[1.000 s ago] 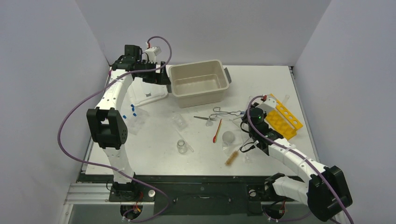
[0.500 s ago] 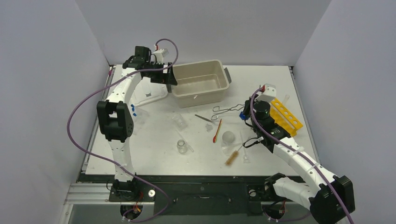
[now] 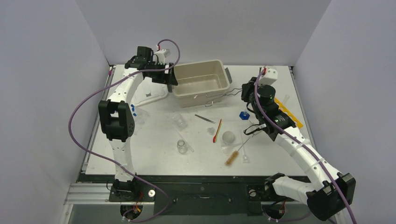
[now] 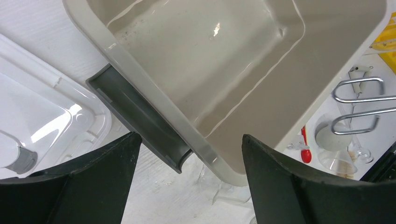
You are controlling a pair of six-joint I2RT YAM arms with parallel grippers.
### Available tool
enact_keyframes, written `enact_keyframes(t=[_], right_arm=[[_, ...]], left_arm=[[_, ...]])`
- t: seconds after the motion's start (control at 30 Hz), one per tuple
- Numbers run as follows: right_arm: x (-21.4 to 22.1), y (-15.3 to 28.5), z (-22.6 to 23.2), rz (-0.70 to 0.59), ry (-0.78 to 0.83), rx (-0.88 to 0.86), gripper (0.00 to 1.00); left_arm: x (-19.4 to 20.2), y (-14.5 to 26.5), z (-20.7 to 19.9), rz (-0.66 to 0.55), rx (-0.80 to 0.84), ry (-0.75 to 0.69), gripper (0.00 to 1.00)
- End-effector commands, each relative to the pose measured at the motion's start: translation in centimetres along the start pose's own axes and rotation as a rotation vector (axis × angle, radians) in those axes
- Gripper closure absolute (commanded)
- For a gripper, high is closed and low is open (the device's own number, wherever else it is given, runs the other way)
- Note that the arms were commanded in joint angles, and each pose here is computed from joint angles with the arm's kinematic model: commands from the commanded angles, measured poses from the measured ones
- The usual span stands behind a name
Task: Organize the chemistry lab equipment
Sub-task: Pick up the chemistry item at the center of the board.
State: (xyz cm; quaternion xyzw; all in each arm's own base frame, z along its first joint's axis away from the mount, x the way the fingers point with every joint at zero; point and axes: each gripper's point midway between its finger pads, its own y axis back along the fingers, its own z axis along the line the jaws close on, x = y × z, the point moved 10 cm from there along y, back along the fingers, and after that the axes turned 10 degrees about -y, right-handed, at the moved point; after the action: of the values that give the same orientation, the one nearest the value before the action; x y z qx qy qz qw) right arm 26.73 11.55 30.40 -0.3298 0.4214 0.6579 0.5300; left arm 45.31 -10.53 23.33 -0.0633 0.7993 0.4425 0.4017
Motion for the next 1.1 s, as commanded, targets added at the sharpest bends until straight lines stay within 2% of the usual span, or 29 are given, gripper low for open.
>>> enact_keyframes(t=[0.0, 0.27, 0.37, 0.6, 0.67, 0.7, 0.73, 0.77, 0.8, 1.07], right_arm=[[-4.0, 1.9, 1.7, -0.069, -0.011, -0.089, 1.0], [-5.8, 3.1, 2.7, -0.056, -0.042, -0.142, 1.0], [-6.2, 1.7, 3.5, -0.056, -0.07, -0.15, 1.0], [-7.2, -4.3, 6.1, -0.023, -0.168, -0.191, 1.0], [-7.0, -6.0, 6.7, -0.013, -0.182, -0.2, 1.0], [-7.5, -6.4, 7.1, -0.022, -0.189, -0.211, 1.0], [-6.5, -7.9, 7.2, 0.0, -0.19, -0.198, 1.0], [-6.8, -8.2, 7.5, -0.01, -0.196, -0.203, 1.0], [-6.2, -9.3, 7.5, 0.003, -0.196, -0.192, 1.0], [-3.6, -14.0, 7.7, 0.03, -0.165, -0.123, 1.0]], left_arm=[[-1.5, -0.5, 0.0, -0.051, -0.032, -0.074, 0.24], [-1.3, -1.9, 0.1, -0.021, -0.082, -0.14, 0.35], [-1.0, -2.0, -0.1, 0.005, -0.108, -0.173, 0.39], [-0.4, -1.4, -0.3, 0.041, -0.133, -0.226, 0.4], [-0.5, -1.0, -0.3, 0.038, -0.145, -0.228, 0.35], [-0.8, -0.6, -0.3, 0.029, -0.155, -0.226, 0.26], [-1.2, -0.1, -0.4, 0.017, -0.176, -0.229, 0.21], [-1.7, 0.4, -0.3, 0.001, -0.188, -0.229, 0.07], [-2.1, 1.1, -0.5, -0.016, -0.197, -0.233, 0.01], [-4.3, 4.7, -1.6, -0.115, -0.149, -0.182, 0.03]])
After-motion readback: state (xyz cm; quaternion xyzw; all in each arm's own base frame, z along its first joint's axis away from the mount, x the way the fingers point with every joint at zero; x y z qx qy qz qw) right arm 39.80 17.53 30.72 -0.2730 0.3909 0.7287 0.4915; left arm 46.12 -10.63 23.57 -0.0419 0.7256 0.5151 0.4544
